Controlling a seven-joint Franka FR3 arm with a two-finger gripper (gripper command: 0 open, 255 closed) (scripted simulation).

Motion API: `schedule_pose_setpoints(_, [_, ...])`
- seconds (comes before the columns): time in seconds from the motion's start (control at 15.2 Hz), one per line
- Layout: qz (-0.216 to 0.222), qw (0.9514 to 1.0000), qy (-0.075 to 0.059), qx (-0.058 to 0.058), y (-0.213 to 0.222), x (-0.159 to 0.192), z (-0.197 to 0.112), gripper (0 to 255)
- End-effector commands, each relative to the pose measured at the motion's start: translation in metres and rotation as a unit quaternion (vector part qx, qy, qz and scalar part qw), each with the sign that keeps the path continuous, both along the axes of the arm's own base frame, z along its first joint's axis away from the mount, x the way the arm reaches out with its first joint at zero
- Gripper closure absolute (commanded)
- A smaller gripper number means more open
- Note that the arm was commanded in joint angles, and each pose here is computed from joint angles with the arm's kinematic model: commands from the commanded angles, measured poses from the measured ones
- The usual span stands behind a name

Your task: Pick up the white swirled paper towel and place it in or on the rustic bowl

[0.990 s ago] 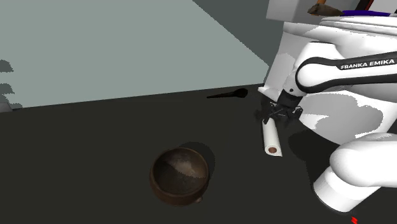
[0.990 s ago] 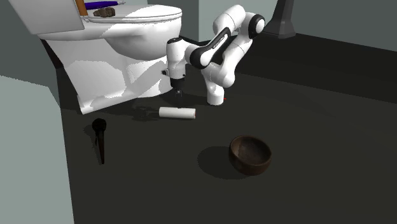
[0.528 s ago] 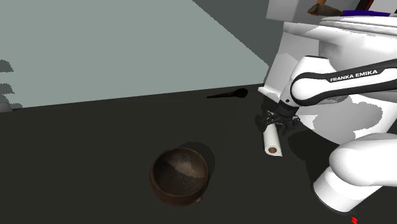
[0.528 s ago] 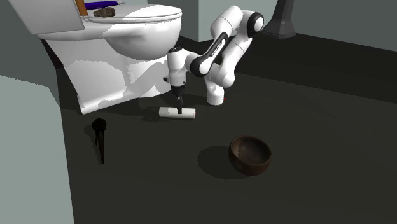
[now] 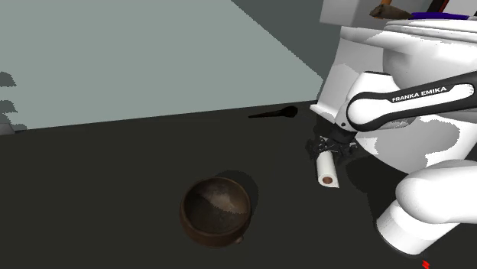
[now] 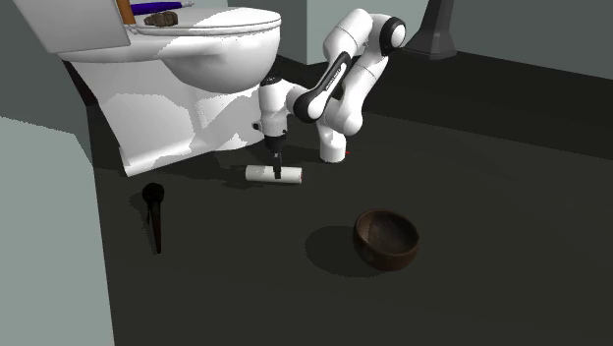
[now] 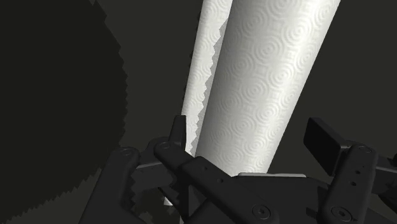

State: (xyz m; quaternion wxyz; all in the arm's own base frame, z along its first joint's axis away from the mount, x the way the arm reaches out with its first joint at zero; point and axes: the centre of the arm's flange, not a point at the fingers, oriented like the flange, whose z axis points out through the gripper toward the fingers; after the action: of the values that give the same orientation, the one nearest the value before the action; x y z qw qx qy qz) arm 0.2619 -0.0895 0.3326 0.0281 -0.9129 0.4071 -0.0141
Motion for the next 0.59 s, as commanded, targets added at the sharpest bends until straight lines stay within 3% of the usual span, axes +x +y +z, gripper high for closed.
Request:
schedule_pose_setpoints(0.0, [0.0,1.0,0.0,0.0,0.0,0.0,0.0,0])
schedule_pose_setpoints(0.07, [0.0,1.0,0.0,0.0,0.0,0.0,0.0,255])
schedule_pose_setpoints(0.53, [0.0,1.0,0.0,0.0,-0.0002,0.0001,-0.0002,255])
